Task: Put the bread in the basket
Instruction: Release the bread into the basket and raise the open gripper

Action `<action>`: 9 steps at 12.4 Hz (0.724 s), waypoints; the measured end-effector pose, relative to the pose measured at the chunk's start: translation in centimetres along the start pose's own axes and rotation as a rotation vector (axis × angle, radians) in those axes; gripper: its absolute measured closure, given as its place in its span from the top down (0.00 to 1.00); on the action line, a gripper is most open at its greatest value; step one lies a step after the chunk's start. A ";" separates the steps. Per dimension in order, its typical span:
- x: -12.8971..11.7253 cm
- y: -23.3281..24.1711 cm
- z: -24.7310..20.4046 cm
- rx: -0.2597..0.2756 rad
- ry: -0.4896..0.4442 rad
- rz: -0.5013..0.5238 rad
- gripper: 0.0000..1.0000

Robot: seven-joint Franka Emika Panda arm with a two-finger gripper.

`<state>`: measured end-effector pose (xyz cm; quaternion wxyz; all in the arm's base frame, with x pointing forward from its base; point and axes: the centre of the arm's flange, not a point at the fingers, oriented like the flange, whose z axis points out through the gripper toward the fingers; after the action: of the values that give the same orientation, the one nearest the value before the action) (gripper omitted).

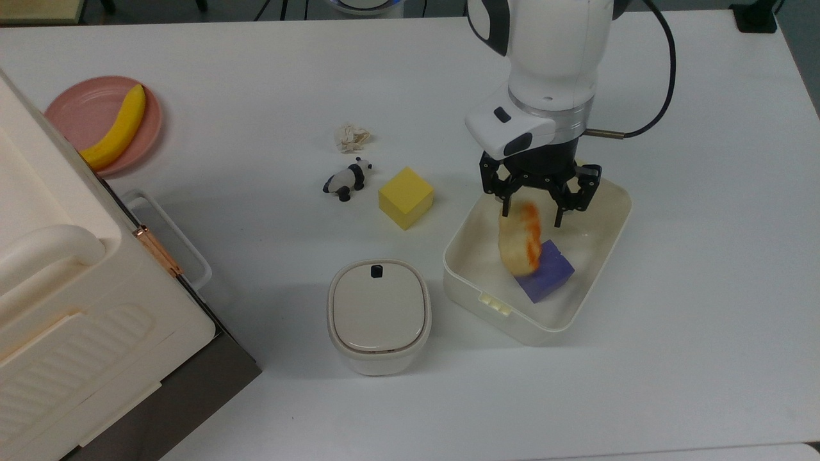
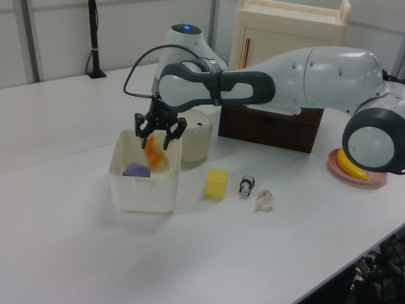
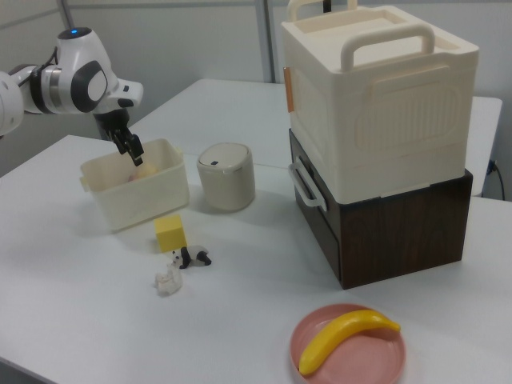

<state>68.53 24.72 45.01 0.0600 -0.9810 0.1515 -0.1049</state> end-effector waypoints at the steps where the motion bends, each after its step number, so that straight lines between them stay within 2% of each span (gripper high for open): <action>1: 0.2 0.0 -0.7 -0.005 0.018 -0.006 0.86; 2: 0.3 0.1 -1.4 -0.008 0.026 -0.010 0.97; 3: 0.1 0.6 -2.8 -0.018 0.022 -0.022 1.00; 4: -0.2 1.4 -4.0 -0.037 0.002 -0.046 1.00; 6: -0.8 6.3 -8.2 -0.111 -0.110 -0.147 1.00; 9: -0.6 13.3 -13.0 -0.154 -0.214 -0.195 1.00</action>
<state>61.28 11.24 55.53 -0.0098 -0.9984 0.0557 0.0068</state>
